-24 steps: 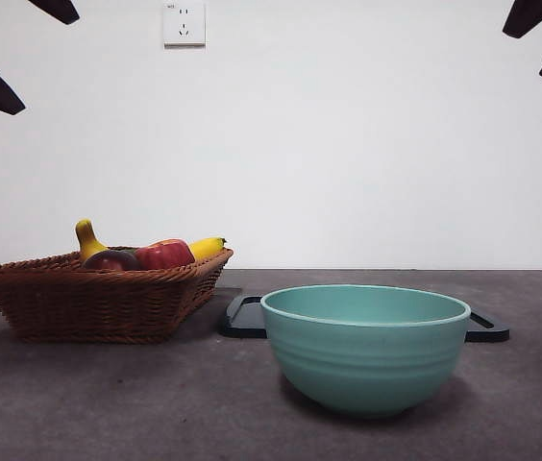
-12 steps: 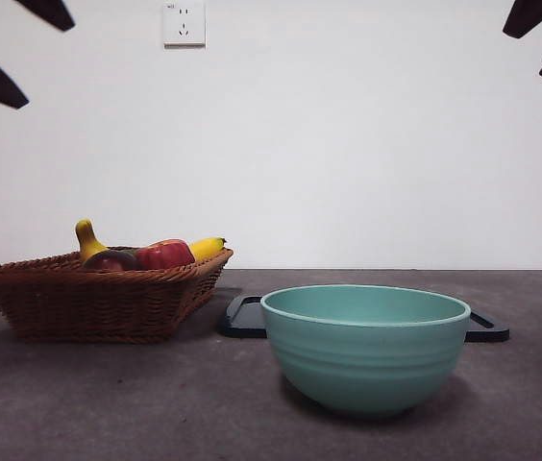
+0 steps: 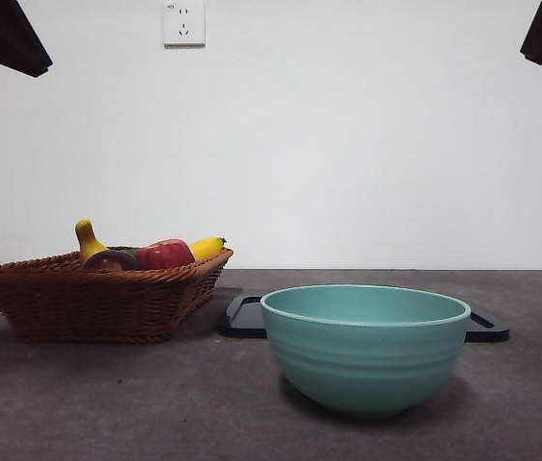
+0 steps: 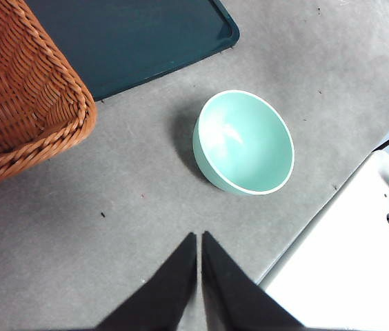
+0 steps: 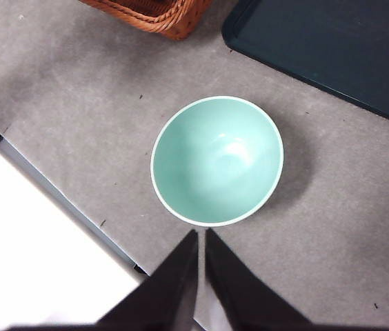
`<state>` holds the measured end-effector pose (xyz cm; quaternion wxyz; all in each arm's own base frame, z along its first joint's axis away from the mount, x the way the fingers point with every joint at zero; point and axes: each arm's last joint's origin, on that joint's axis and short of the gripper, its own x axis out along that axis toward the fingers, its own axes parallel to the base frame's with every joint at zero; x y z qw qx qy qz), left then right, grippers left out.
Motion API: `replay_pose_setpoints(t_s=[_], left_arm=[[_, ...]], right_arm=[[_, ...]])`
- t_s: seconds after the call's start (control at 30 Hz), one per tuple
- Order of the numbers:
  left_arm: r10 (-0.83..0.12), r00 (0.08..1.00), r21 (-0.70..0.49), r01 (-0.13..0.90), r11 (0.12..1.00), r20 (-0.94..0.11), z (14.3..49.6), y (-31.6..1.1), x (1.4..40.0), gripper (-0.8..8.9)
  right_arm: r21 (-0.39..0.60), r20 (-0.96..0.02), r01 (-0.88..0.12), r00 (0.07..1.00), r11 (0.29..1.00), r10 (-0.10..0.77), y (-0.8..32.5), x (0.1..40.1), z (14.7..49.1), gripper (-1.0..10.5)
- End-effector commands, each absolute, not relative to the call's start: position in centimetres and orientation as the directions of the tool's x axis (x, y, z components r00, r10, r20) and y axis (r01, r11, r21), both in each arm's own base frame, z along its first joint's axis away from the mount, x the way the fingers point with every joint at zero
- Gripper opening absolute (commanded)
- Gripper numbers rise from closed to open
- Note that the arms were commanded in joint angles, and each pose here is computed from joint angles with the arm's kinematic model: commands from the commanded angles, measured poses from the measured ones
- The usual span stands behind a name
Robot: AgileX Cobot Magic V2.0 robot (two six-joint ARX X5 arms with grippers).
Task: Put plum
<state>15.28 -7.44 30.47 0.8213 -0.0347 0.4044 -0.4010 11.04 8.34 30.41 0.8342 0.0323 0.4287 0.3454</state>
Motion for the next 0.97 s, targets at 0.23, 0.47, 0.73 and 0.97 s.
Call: replay_pose_setpoints(t_s=[0.23, 0.47, 0.73, 0.97], left_arm=[[-0.697, 0.358, -0.369, 0.651, 0.664, -0.622, 31.0, -7.6, 15.4, 0.07], [-0.697, 0.358, -0.369, 0.651, 0.664, -0.622, 31.0, -7.6, 15.4, 0.08], [-0.703, 0.407, -0.335, 0.668, 0.665, -0.583, 31.8, -7.2, 15.0, 0.08], [-0.613, 0.730, -0.036, 0.634, 0.773, -0.304, 35.6, -4.4, 13.5, 0.07]], right_arm=[[0.351, -0.679, -0.557, 0.402, 0.752, 0.614, 8.5, 11.2, 30.9, 0.0], [0.351, -0.679, -0.557, 0.401, 0.753, 0.614, 8.5, 11.1, 30.9, 0.0], [0.351, -0.679, -0.557, 0.402, 0.753, 0.614, 8.5, 11.2, 30.9, 0.0], [0.351, -0.679, -0.557, 0.402, 0.753, 0.614, 8.5, 11.1, 30.9, 0.0]])
